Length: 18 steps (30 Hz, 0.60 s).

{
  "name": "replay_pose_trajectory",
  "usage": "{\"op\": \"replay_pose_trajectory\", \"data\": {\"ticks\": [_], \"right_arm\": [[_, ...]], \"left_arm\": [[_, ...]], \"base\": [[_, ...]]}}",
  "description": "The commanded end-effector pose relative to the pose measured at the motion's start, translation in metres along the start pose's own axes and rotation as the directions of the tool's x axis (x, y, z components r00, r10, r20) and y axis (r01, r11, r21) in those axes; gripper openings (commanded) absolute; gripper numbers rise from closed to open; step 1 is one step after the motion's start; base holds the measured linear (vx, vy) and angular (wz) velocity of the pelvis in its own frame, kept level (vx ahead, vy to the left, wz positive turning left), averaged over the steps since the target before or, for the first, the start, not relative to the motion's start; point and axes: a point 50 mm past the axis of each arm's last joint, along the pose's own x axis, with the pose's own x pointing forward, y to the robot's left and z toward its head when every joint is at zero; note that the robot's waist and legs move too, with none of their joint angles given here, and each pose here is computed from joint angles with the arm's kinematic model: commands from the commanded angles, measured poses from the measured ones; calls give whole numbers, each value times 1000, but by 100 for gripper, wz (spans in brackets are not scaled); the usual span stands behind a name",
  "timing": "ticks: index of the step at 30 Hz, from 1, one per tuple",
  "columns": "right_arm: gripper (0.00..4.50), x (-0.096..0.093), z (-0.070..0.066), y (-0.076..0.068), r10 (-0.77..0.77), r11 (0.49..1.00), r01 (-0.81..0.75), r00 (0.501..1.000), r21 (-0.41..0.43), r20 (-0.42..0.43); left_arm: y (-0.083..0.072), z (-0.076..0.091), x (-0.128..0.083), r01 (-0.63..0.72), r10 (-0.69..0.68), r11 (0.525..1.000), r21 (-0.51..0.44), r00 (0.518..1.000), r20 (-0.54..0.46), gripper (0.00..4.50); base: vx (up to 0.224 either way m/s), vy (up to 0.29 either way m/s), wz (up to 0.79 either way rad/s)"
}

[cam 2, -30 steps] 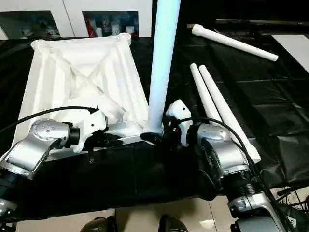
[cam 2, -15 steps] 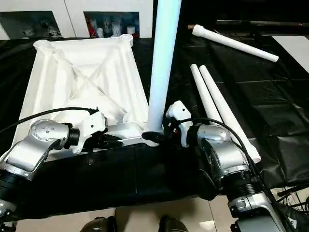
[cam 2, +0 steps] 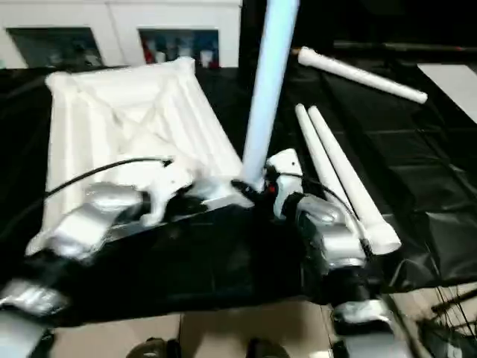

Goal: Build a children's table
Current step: Rotate leg to tighten

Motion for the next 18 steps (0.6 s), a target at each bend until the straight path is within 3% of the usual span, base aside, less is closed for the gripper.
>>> {"op": "replay_pose_trajectory", "data": {"ticks": [1,3,6,10,13,14,15,18], "right_arm": [[265,6,-30,10,-92,991,102,989,82,-119],[265,13,-35,7,-280,941,302,948,151,-149],[265,17,-35,8,-331,917,355,932,184,-151],[265,20,-29,7,-337,928,353,932,121,-131],[265,20,-26,6,-325,934,337,939,121,-111],[321,20,-24,6,-316,936,327,944,135,-96],[335,20,-16,5,-295,945,299,954,135,-47],[355,20,-12,4,-300,947,301,953,110,-27]], "left_arm": [[11,-1,9,-184,184,979,-87,983,-16,0],[15,11,21,-280,281,954,-105,960,-11,0],[16,15,25,-302,302,949,-92,953,-11,0],[17,17,23,-277,277,959,-56,961,2,0],[18,17,23,-266,267,963,-38,964,17,0],[18,17,23,-265,265,964,-37,964,21,0],[19,18,24,-260,261,965,-25,965,32,0],[19,18,24,-262,263,965,-29,964,32,0]], "base": [[0,0,0],[0,0,0],[0,0,0],[1,13,-1],[0,0,0],[0,0,0],[0,0,0],[0,0,0]]}}
